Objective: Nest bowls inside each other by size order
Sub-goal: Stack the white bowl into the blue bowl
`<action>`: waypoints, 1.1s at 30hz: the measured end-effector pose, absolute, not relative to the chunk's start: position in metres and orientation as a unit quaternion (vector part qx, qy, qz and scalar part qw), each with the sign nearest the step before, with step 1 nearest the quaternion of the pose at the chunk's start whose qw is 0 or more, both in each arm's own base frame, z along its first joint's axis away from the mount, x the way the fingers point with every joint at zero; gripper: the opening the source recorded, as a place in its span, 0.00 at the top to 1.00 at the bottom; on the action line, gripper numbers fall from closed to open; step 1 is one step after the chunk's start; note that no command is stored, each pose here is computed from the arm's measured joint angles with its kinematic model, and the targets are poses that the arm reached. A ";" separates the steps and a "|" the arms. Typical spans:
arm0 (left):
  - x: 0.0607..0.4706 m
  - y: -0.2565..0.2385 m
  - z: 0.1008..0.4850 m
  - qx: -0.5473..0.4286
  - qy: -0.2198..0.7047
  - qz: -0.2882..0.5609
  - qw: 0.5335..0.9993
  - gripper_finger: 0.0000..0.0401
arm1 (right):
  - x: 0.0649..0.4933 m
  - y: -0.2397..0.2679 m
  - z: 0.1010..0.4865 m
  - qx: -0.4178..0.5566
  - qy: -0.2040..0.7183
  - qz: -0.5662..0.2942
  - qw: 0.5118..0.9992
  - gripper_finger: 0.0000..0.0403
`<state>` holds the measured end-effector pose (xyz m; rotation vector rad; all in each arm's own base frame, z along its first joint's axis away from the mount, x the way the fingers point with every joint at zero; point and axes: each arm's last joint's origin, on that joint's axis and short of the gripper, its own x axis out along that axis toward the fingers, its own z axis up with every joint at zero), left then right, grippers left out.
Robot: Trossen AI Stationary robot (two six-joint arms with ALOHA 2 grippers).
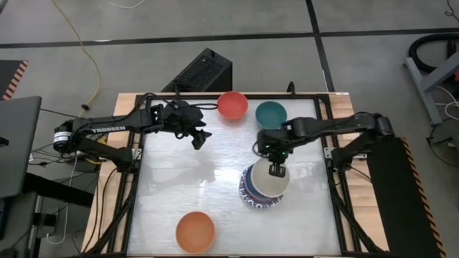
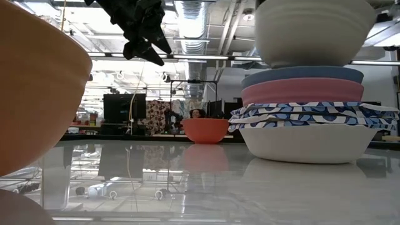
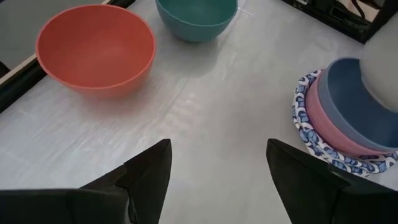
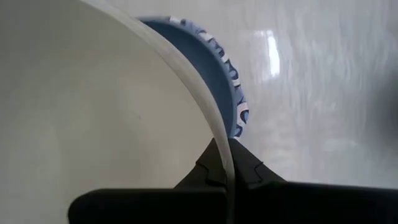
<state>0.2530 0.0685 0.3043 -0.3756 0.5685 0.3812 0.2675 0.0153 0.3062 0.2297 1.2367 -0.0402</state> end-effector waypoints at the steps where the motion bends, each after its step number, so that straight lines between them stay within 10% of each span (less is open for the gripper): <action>1: 0.253 0.068 0.304 -0.184 0.277 0.186 0.925 0.37 | 0.273 0.016 0.306 0.094 0.587 -0.011 0.804 0.98; 33: 0.253 0.068 0.304 -0.195 0.275 0.190 0.922 0.37 | 0.325 0.001 0.256 0.007 0.654 0.084 0.751 0.98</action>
